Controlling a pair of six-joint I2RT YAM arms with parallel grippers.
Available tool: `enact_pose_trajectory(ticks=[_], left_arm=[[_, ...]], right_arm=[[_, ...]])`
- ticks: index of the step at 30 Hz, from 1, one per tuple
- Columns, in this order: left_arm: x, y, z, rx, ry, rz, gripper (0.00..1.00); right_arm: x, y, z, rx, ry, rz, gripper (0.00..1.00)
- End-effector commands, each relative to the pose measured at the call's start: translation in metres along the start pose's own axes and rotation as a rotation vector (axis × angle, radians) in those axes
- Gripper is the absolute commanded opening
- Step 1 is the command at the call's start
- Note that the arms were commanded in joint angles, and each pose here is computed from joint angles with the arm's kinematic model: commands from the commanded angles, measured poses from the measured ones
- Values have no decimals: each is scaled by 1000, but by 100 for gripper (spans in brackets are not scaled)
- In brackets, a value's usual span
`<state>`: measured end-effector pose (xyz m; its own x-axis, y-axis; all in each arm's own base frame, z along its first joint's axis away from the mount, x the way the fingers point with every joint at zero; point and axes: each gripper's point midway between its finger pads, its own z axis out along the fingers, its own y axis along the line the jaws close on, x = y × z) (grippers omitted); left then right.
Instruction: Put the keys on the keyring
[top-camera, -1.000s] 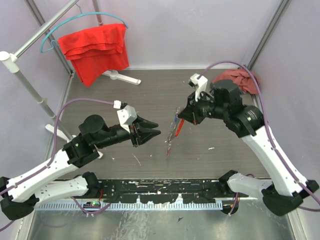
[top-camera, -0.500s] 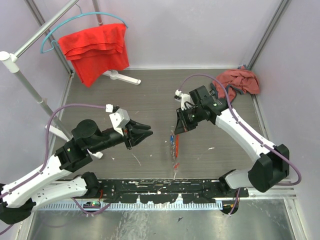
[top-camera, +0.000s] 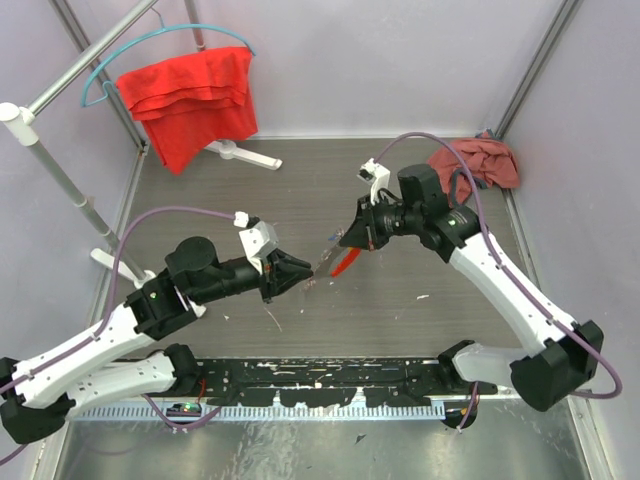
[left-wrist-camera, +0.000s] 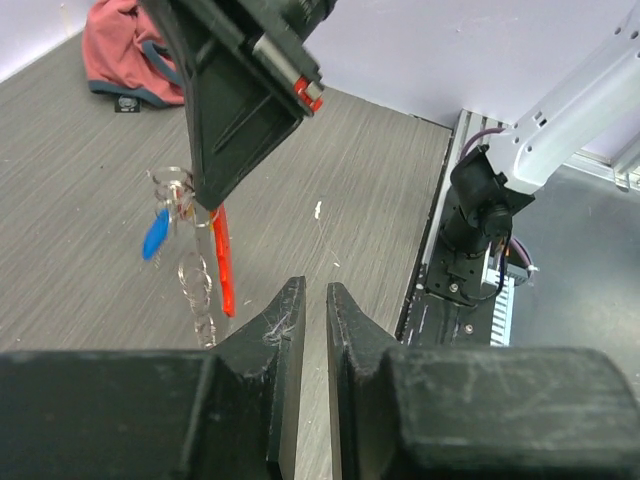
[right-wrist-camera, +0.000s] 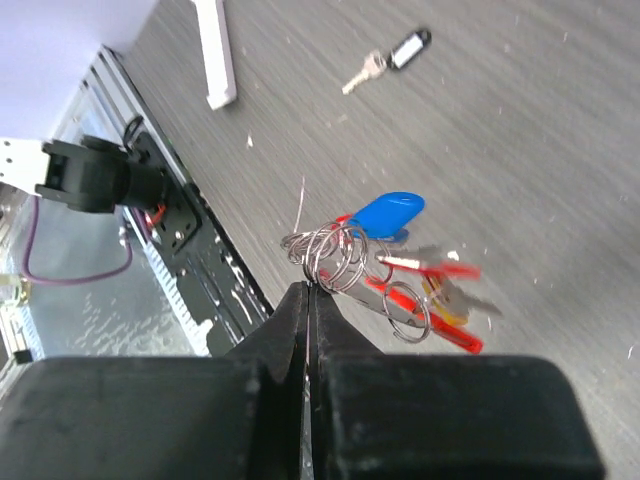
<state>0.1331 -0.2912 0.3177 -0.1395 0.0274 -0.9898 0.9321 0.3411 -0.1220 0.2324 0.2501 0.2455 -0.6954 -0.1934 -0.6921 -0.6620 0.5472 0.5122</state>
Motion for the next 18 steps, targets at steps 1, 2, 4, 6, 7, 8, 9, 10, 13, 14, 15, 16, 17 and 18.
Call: enact_pose_trajectory(ticks=[1,2,4,6,7,8,9,10,13,14,15,16,17,18], left_arm=[[-2,-5,4,32,-16,1,21],[-3,-5,6,36,-18,4,21],[-4,-8,8,53,-21,8,21],[-7,-11,11,78,-25,13,21],[-8,-13,12,86,-27,16,20],[-8,-13,13,90,-28,17,20],[-9,-13,14,92,-30,20,20],[-10,-13,15,93,-32,23,20],[-14,-14,15,94,-43,28,23],[-16,-14,14,96,-52,31,25],[-18,-14,15,96,-59,32,26],[-19,-15,15,100,-64,30,27],[-20,-15,16,103,-70,30,28],[-23,-16,16,109,-78,30,29]], right_arm=[[-34,28,-18,-74,-174,-97,1],[-36,29,-20,-70,-178,-105,1],[-42,28,-27,-29,-172,-121,1],[-42,29,-32,-12,-144,-123,1],[-44,34,-35,-32,-146,-131,1],[-46,40,-36,-57,-151,-137,1],[-48,45,-38,-80,-166,-137,1],[-49,50,-40,-98,-178,-141,1],[-53,56,-46,-106,-206,-155,1],[-54,57,-48,-103,-211,-155,1],[-55,58,-49,-102,-214,-154,1],[-56,59,-51,-103,-218,-152,1],[-57,61,-52,-106,-222,-151,1],[-59,62,-53,-108,-226,-151,1]])
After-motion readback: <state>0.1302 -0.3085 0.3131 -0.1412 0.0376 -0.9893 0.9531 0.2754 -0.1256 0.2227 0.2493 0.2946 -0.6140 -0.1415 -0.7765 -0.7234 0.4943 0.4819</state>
